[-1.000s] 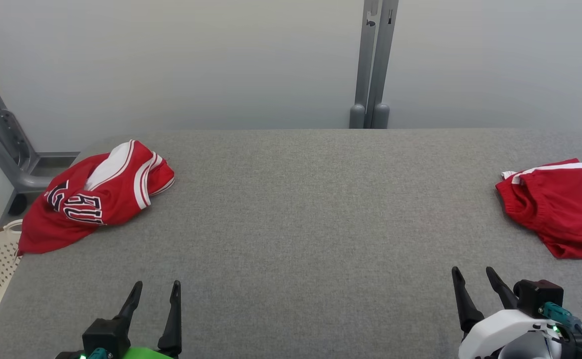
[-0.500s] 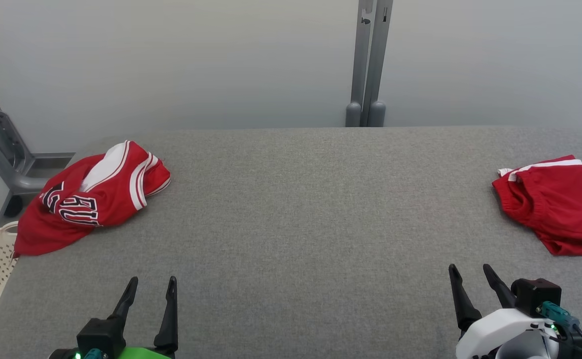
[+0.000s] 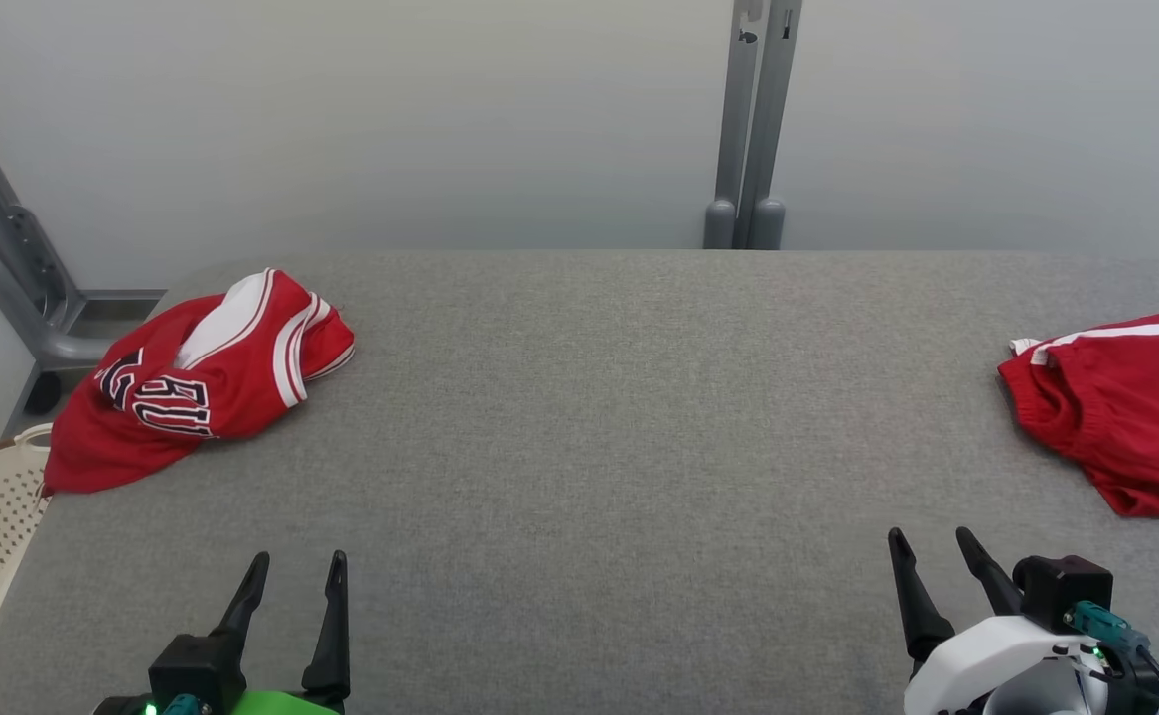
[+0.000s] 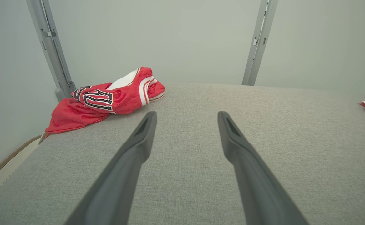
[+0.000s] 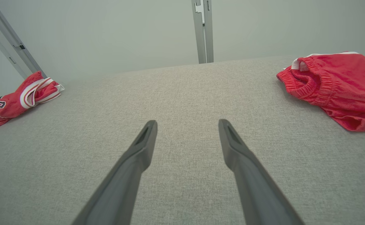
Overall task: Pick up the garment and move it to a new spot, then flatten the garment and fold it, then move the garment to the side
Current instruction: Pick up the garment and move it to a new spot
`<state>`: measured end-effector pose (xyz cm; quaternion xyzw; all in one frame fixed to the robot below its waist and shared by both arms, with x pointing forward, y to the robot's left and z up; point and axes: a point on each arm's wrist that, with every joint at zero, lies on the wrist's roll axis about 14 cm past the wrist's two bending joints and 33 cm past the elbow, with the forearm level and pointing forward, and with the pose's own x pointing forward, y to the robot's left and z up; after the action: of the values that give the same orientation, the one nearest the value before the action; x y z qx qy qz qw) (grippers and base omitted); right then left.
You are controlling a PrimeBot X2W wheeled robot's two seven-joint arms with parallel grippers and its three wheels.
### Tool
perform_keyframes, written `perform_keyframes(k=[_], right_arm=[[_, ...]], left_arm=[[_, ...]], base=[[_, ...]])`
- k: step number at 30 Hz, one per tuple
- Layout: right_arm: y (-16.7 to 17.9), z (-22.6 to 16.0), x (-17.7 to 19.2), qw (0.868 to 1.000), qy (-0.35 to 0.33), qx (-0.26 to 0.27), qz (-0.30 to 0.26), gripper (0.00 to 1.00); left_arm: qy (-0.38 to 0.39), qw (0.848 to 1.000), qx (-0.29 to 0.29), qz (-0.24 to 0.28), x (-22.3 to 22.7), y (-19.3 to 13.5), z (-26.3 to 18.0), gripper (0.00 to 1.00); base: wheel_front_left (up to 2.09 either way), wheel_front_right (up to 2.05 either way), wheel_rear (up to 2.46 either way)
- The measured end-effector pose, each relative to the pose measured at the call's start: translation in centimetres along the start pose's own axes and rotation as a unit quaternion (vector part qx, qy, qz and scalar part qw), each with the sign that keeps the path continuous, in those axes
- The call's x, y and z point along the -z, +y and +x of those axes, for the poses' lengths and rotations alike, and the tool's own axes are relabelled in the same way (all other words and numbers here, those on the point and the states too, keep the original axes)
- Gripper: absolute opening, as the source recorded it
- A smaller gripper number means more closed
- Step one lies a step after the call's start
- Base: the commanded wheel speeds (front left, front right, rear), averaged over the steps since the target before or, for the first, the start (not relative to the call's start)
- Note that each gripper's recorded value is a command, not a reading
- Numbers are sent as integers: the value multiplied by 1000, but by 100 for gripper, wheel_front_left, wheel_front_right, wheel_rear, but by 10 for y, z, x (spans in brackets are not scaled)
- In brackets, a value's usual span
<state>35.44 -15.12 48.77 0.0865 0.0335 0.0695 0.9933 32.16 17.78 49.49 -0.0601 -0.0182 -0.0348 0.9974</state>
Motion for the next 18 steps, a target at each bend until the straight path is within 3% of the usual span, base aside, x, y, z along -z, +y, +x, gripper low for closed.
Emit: perform_keyframes(k=[18], right_arm=[[75,27,15,993,24,-113,3,100]], left_arm=[[1,994,-107,12,1,66,-49,100]], base=[[0,0,0]])
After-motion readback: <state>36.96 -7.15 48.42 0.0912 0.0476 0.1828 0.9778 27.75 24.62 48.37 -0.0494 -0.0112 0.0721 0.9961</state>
